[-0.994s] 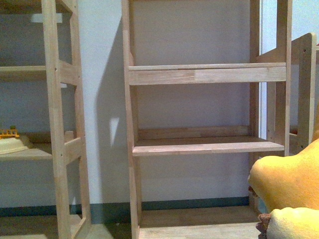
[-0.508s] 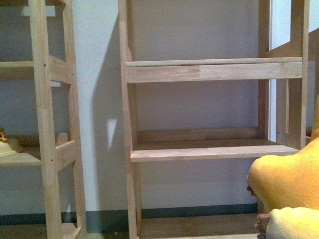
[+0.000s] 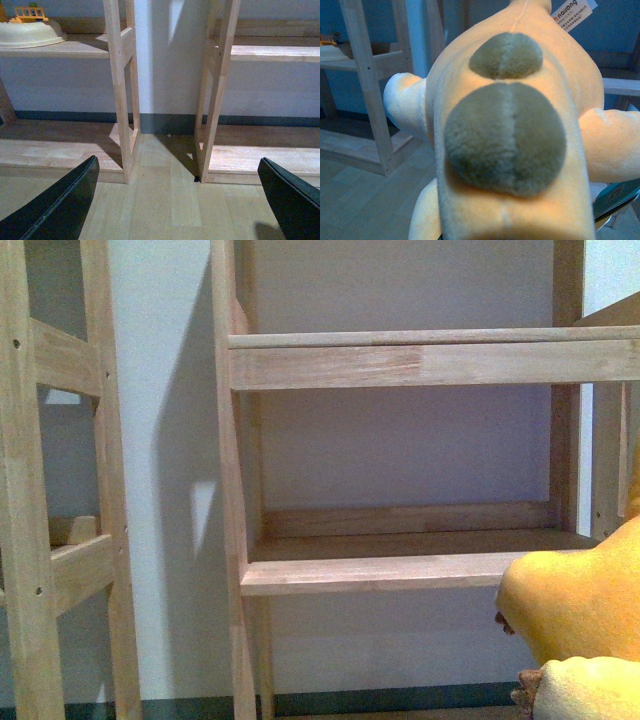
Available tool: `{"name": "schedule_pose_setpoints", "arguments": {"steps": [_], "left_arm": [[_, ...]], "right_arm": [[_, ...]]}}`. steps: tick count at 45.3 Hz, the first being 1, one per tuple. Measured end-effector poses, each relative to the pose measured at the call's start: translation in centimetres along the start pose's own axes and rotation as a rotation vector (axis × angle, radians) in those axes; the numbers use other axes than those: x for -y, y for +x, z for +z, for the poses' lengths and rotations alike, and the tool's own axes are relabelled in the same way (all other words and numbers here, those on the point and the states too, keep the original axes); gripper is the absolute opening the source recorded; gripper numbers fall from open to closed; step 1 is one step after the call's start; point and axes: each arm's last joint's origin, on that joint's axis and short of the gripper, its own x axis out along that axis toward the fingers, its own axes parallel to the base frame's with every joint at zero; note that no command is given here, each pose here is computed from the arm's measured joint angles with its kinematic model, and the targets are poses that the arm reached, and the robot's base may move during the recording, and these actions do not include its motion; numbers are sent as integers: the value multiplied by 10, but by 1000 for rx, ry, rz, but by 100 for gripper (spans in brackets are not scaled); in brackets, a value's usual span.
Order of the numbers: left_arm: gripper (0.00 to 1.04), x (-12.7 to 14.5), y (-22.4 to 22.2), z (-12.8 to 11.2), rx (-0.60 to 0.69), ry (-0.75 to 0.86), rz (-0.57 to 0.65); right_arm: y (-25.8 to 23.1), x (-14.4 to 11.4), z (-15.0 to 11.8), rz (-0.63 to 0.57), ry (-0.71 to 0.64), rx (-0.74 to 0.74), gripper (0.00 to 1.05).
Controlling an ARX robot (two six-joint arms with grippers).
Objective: Put away toys
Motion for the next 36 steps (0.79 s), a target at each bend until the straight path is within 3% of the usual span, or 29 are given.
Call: {"name": "schedule_pose_setpoints", "arguments": {"steps": [36], "left_arm": [[98,0,0,0,0,0,-1]], "right_arm": [[0,0,0,-1,0,0,8]]}}
